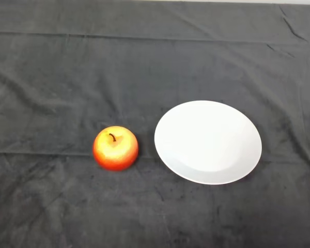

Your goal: Move the apple to the plate

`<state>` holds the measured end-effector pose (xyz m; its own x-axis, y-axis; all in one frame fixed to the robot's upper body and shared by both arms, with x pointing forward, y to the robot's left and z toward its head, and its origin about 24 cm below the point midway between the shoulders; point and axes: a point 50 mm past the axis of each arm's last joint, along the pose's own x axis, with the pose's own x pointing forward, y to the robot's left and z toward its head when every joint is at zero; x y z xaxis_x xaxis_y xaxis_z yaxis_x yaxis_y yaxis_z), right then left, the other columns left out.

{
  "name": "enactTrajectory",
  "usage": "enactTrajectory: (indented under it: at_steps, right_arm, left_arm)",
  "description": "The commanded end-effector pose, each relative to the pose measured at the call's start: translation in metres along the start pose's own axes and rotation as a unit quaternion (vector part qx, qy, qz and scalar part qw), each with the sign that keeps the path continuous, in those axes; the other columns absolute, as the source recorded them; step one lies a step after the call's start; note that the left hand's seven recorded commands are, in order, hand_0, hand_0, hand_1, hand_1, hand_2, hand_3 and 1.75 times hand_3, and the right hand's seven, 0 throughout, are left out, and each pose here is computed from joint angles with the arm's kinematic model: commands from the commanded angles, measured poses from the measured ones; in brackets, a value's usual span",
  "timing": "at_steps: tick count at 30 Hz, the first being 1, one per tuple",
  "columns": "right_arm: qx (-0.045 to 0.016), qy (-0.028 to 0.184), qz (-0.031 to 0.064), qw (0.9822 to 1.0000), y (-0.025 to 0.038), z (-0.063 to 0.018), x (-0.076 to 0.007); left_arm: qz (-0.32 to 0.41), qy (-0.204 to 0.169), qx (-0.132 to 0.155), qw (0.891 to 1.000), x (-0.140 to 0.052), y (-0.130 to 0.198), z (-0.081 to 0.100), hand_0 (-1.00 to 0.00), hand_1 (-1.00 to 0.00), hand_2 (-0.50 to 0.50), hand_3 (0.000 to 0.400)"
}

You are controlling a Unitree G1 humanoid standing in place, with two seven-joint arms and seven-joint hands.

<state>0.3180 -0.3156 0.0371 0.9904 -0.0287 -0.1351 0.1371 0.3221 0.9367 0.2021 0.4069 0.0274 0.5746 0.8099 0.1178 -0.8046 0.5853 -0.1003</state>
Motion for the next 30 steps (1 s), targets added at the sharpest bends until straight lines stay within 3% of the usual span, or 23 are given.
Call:
enactTrajectory:
  at_steps: [1,17,30]
  right_arm:
    - [-0.0002,-0.029,0.0316,0.9991,0.0193,0.0177,0.0048]
    - [-0.0002,-0.029,0.0316,0.9991,0.0193,0.0177,0.0048]
    - [-0.0002,-0.029,0.0316,0.9991,0.0193,0.0177,0.0048]
  left_arm:
    - [-0.001,0.009,-0.02,1.0,0.0015,-0.0122,-0.0016,0.0,0.0,0.0,0.0]
    - [-0.007,0.0,-0.015,1.0,0.002,-0.0158,0.0005,0.0,0.0,0.0,0.0]
    - [-0.024,-0.025,0.004,0.999,0.0024,-0.0203,0.0057,0.0,0.0,0.0,0.0]
